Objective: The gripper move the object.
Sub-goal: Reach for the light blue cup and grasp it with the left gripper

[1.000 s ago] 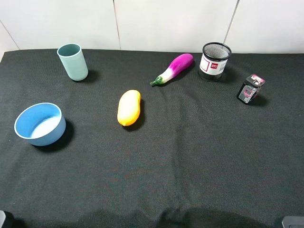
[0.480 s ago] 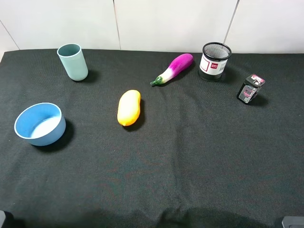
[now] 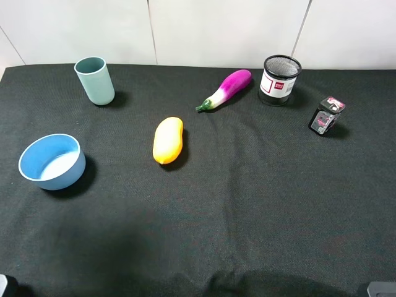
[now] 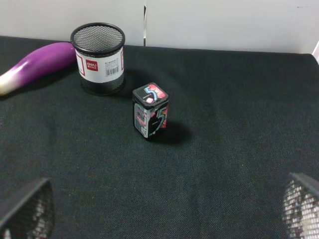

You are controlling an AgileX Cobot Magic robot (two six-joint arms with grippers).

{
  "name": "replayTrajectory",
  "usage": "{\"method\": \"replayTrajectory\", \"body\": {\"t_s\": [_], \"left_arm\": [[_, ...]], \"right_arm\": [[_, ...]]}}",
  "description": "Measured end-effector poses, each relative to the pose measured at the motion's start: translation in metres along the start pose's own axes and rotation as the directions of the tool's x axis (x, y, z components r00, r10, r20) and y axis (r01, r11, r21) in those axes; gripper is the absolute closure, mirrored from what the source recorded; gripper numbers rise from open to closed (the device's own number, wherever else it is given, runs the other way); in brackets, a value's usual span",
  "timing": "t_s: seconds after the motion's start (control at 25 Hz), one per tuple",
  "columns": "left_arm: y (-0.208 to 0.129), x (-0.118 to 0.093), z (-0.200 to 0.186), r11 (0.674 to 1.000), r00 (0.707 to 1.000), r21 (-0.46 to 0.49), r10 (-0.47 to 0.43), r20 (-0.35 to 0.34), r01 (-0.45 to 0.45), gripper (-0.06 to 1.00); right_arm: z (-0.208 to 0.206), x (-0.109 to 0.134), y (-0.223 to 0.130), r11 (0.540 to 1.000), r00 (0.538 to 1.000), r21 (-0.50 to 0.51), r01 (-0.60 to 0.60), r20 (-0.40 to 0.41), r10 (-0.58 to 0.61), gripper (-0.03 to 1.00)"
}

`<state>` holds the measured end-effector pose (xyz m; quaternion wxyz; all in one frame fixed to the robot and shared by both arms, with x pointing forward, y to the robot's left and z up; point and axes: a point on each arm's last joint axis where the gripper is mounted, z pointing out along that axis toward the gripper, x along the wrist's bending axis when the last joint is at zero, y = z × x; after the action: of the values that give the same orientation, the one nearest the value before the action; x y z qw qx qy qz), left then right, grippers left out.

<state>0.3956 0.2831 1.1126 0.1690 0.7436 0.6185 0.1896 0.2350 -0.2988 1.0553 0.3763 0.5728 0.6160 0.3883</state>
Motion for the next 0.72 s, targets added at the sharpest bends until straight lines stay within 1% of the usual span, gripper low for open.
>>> {"method": "replayTrajectory", "body": {"t_s": [0.32,0.72], "left_arm": [[0.048,0.001,0.020,0.998,1.000,0.053,0.022,0.004,-0.022,-0.05],[0.100,0.001,0.056,0.993,0.999,0.109,0.051,0.019,-0.052,-0.05]], "right_arm": [[0.000,0.000,0.000,1.000,1.000,0.000,0.000,0.000,0.000,0.27],[0.000,0.000,0.000,1.000,1.000,0.000,0.000,0.000,0.000,0.27]]}}
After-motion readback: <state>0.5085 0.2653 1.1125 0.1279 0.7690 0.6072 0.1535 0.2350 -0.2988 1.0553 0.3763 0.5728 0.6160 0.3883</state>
